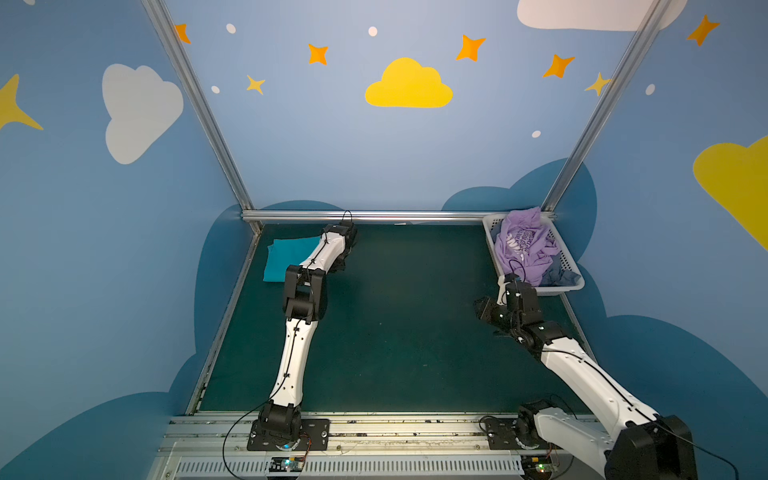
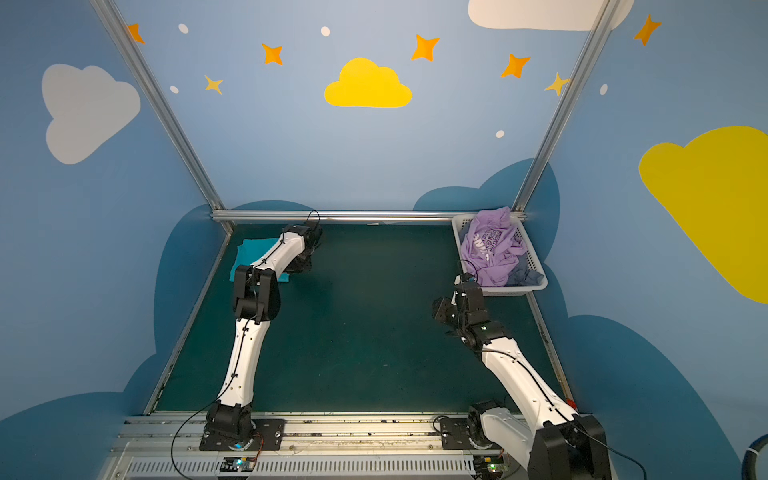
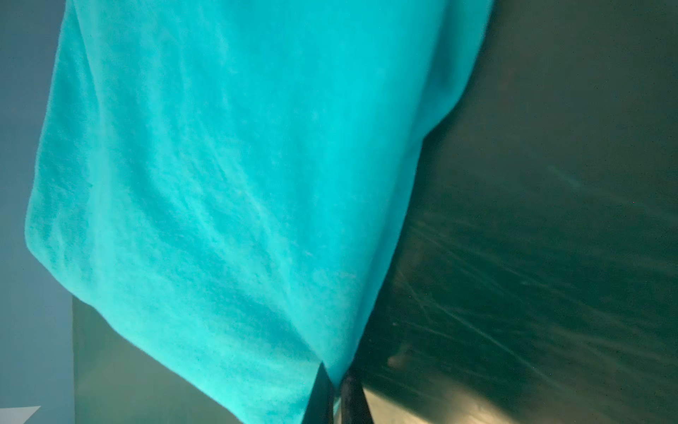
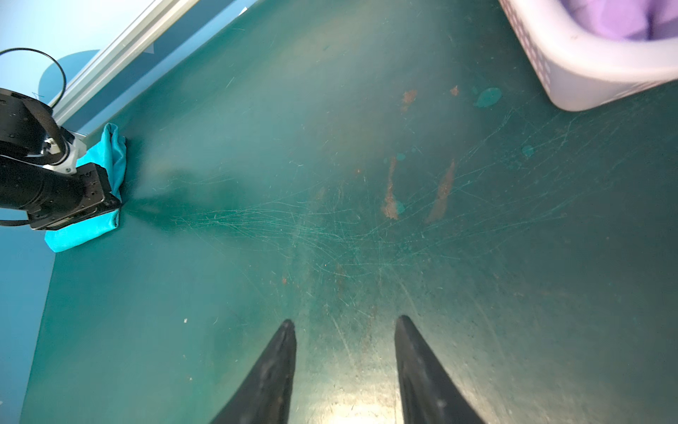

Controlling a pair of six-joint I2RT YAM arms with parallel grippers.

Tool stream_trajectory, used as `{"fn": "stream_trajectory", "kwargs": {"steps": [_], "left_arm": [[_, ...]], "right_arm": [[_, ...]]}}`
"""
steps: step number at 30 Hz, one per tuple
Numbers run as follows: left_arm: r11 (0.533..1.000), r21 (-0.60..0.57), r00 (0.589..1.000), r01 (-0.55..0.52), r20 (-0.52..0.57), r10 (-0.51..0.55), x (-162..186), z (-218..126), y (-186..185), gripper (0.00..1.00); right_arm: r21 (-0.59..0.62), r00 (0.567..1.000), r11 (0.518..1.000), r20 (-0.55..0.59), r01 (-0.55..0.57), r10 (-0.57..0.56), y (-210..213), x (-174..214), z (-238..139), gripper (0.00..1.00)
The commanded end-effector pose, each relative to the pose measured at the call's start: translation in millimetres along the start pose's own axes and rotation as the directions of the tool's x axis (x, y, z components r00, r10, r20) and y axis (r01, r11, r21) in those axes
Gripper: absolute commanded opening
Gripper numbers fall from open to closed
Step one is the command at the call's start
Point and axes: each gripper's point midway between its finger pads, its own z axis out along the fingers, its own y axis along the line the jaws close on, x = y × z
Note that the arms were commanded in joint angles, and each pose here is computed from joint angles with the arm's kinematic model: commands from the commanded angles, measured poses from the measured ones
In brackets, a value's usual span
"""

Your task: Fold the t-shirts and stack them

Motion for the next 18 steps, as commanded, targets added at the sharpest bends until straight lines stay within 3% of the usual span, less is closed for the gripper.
{"fn": "stream_trajectory", "kwargs": {"steps": [1,4,10,13,18], "left_arm": [[1.0,-0.001,0.998,-0.016,-0.054,0.016,13,1,6,0.04],[1.0,0.003,0.998,-0.012,-0.065,0.012,13,3,9,0.08],[0.994,0.097,0.998,0.048,-0.036,-0.045,5,-28,15,0.39],[0.976,0.184,0.993,0.117,-0.01,-0.117,-4,-47,21,0.47],[0.957,0.227,0.982,0.178,0.027,-0.188,-13,-58,32,0.49]], "right_arm": [[-0.003,1.0,1.0,0.023,0.001,-0.001,4,-9,-6,0.45],[-0.003,1.0,1.0,0.021,-0.001,0.001,4,-8,-6,0.46],[0.001,1.0,1.0,0.023,-0.002,0.002,3,-9,-5,0.46],[-0.001,1.0,1.0,0.019,-0.003,0.003,3,-9,-4,0.46],[0.0,1.0,1.0,0.016,-0.006,0.006,3,-9,-4,0.46]]}}
